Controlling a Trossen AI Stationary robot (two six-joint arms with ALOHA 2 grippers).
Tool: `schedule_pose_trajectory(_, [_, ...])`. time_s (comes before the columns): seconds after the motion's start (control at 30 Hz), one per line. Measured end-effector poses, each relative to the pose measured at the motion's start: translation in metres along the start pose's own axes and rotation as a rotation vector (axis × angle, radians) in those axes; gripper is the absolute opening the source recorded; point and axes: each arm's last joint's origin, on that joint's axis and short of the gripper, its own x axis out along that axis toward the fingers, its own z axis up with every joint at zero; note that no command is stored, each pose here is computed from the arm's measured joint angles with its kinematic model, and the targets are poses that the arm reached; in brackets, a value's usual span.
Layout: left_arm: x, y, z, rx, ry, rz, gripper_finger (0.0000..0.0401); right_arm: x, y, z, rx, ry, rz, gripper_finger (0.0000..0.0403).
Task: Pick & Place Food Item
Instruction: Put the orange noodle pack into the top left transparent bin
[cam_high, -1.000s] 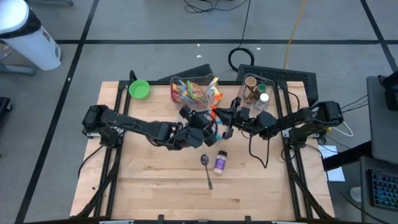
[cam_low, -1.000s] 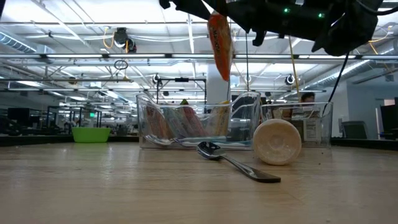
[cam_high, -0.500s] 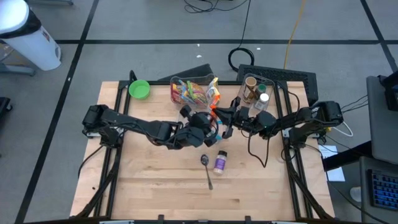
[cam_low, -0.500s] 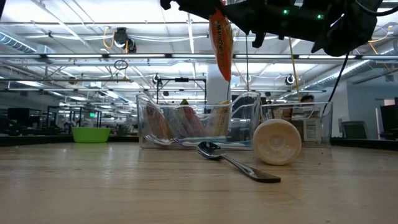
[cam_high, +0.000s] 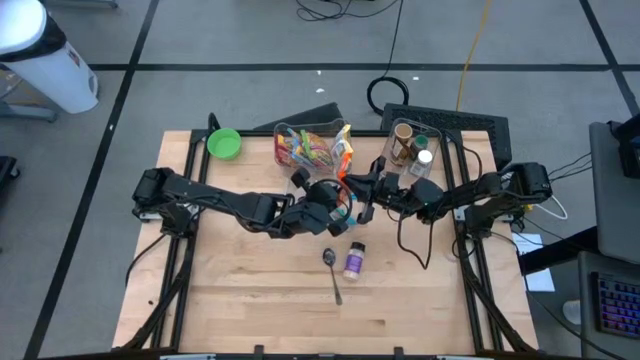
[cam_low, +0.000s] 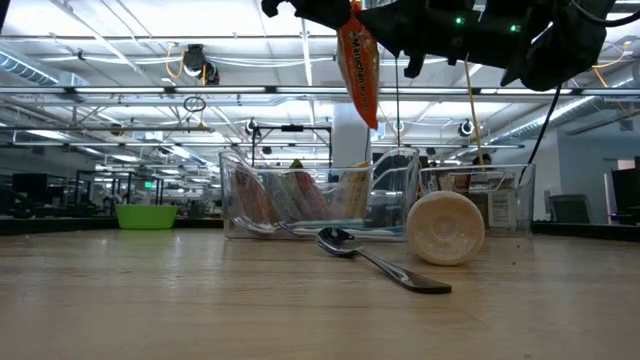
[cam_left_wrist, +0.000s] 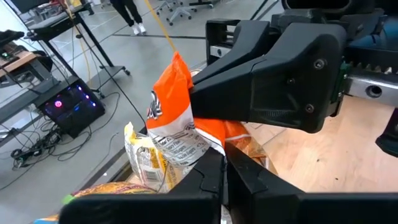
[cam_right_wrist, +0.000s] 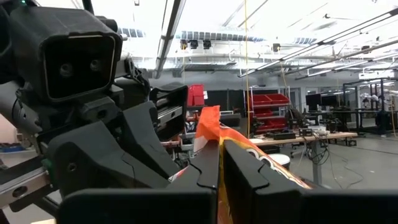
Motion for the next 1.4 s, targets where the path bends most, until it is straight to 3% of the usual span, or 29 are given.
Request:
schedule_pose_trajectory(0.27, [-0.001,0.000,0.000,0.020,0.000,-0.002,0.0003,0.000,0.000,-0.001,0.005,0.012,0.006,0.0025])
schedule_pose_trajectory(0.7, [-0.012,0.011,0.006,0.013,0.002,-0.006,0.0001,-0.016,-0.001,0.017,-0.043,0.000,0.113,0.0182])
schedule_pose_trajectory(0.93, [-0.015,0.024,0.013,0.003,-0.004,0.008,0.0001,-0.045,-0.008,0.029,-0.073,0.026,0.114,0.0224])
schedule_pose_trajectory(1.17, [0.000,0.059,0.024,-0.069,-0.002,0.081,0.0001,-0.080,-0.015,0.030,-0.013,0.067,0.121,0.0229])
schedule_pose_trajectory(1.4, [0.042,0.116,0.025,-0.235,0.052,0.100,0.0000,-0.102,-0.006,0.021,0.023,0.105,0.190,0.0225])
